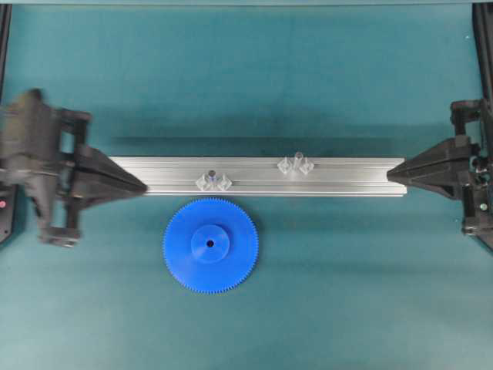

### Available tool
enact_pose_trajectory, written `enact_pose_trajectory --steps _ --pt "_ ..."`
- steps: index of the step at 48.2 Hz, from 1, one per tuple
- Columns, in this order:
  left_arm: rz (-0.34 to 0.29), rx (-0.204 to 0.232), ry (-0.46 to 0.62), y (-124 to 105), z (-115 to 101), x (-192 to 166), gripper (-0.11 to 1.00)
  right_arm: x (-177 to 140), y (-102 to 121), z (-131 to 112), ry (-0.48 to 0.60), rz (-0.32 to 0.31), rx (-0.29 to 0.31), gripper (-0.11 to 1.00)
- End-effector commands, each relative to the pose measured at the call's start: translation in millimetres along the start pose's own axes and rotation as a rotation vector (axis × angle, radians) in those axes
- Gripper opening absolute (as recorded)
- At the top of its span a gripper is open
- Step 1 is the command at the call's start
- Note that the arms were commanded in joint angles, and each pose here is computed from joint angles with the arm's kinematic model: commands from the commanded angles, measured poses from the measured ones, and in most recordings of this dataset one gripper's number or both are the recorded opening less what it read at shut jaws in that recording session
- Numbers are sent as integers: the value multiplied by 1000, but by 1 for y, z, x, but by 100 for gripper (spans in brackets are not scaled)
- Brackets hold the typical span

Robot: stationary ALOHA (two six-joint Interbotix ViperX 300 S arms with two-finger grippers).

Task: Insert the large gear onto the shaft.
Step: 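Move the left gripper toward the blue gear beside the rail, then lower the open left gripper over the blue gear's hub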

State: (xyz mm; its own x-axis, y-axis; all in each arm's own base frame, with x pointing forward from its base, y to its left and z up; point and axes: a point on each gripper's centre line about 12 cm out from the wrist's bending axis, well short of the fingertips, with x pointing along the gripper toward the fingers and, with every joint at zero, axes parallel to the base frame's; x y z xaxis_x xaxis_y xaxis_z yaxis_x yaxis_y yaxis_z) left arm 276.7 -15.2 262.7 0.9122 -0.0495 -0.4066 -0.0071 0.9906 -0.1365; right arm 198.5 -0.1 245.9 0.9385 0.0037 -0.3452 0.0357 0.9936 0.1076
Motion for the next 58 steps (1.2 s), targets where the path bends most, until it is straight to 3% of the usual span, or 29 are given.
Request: enact_pose_trajectory --steps 1,13,20,31,38,50,54,58 --pt "-5 -7 38 -5 8 19 -1 7 0 8 10 -4 13 2" --pt "-3 7 139 -9 -1 70 -1 30 -3 -1 101 -21 20 2" --pt "-3 15 156 -10 -2 77 -1 35 -5 -3 105 -30 22 4" --pt "-7 64 171 -11 -7 78 -1 35 -5 -5 109 -32 21 12" --pt "-8 95 185 -10 -10 82 -1 35 -5 -6 118 -32 21 25" --pt "-10 141 215 -9 -18 91 0 35 -6 -6 126 -34 23 58" --pt "-8 148 230 -8 -23 93 7 35 -6 -8 130 -33 21 65" --pt "-7 143 241 -8 -26 96 24 35 -6 -7 124 -34 22 69"
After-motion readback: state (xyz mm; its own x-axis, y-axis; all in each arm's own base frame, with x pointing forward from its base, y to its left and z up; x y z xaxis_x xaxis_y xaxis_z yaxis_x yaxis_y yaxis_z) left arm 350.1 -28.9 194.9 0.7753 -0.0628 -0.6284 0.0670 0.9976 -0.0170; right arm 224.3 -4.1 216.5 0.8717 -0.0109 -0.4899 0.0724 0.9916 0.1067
